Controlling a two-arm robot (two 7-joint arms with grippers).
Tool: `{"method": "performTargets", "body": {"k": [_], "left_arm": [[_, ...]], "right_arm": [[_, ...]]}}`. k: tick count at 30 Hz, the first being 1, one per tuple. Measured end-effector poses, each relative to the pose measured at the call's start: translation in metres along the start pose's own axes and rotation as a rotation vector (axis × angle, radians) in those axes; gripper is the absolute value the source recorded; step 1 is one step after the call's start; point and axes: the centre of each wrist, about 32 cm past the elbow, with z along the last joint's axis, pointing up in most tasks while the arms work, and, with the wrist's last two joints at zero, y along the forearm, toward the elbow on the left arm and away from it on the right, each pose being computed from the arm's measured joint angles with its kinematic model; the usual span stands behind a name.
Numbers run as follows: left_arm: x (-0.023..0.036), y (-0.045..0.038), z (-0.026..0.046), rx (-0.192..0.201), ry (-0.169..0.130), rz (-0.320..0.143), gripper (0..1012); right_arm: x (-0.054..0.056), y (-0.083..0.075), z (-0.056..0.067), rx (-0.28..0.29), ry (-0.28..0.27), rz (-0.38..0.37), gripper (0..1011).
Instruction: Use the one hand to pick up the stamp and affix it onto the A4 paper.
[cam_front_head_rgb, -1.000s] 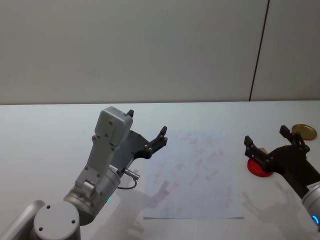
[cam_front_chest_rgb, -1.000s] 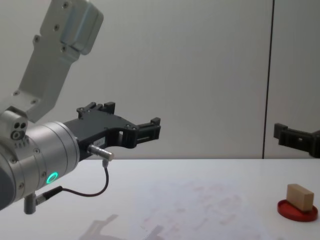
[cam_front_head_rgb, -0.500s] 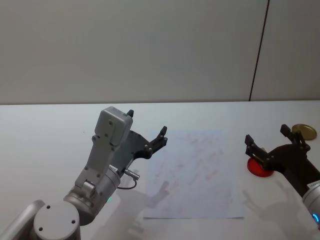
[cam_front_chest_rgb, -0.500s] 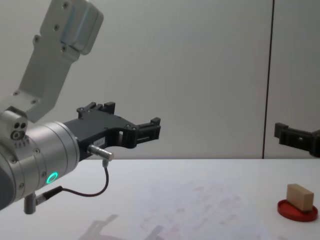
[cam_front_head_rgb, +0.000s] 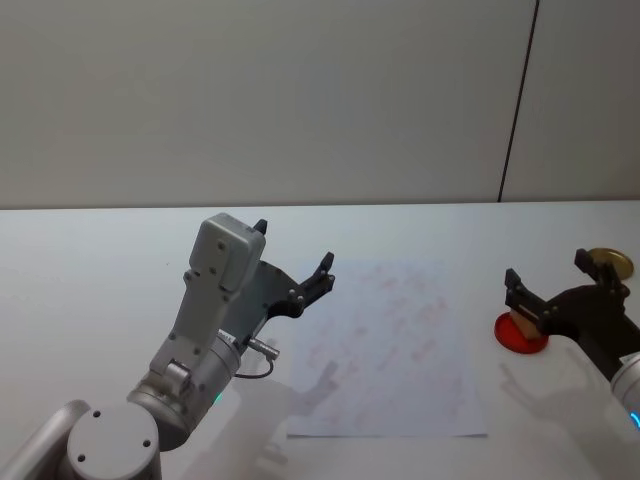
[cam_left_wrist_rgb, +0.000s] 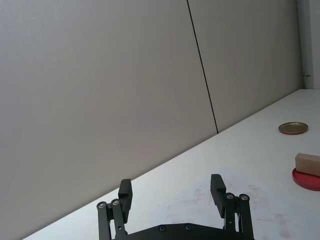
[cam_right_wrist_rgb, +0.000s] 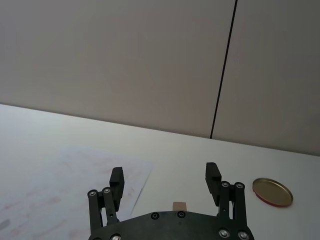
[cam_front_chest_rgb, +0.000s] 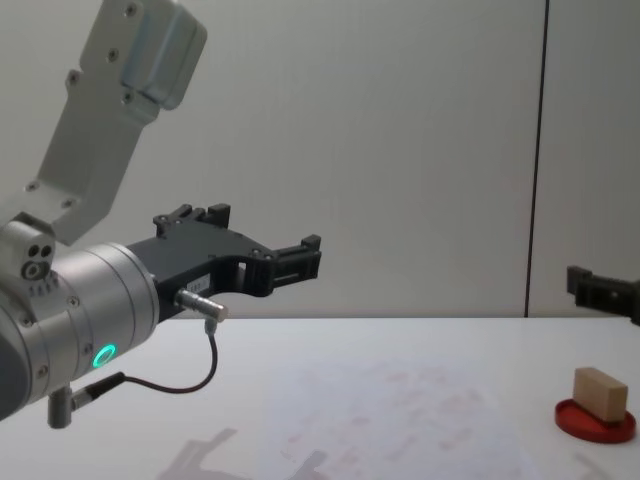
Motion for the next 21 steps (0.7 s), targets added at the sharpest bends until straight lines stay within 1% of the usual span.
{"method": "performTargets", "body": {"k": [3,6,7,9,21], "left_arm": [[0.0000,0.0000,0.0000,0.000,0.000,0.000,993],[0.0000,0.0000,0.0000,0.000,0.000,0.000,993],[0.0000,0.0000,0.0000,0.000,0.000,0.000,993],[0.0000,0.0000,0.0000,0.000,0.000,0.000,993],[0.0000,0.0000,0.0000,0.000,0.000,0.000,993]], "right_arm": [[0.003,0.003,-0.001,-0.023,-0.006,-0.008,1001],[0.005,0.006,-0.004,-0.058,-0.011,-0.016,1001],[0.005,0.006,-0.004,-0.058,-0.011,-0.016,1001],[0.007,0.009,-0.006,-0.087,-0.014,-0.018,1001],[0.008,0.020,-0.014,-0.182,-0.007,-0.008,1001]]}}
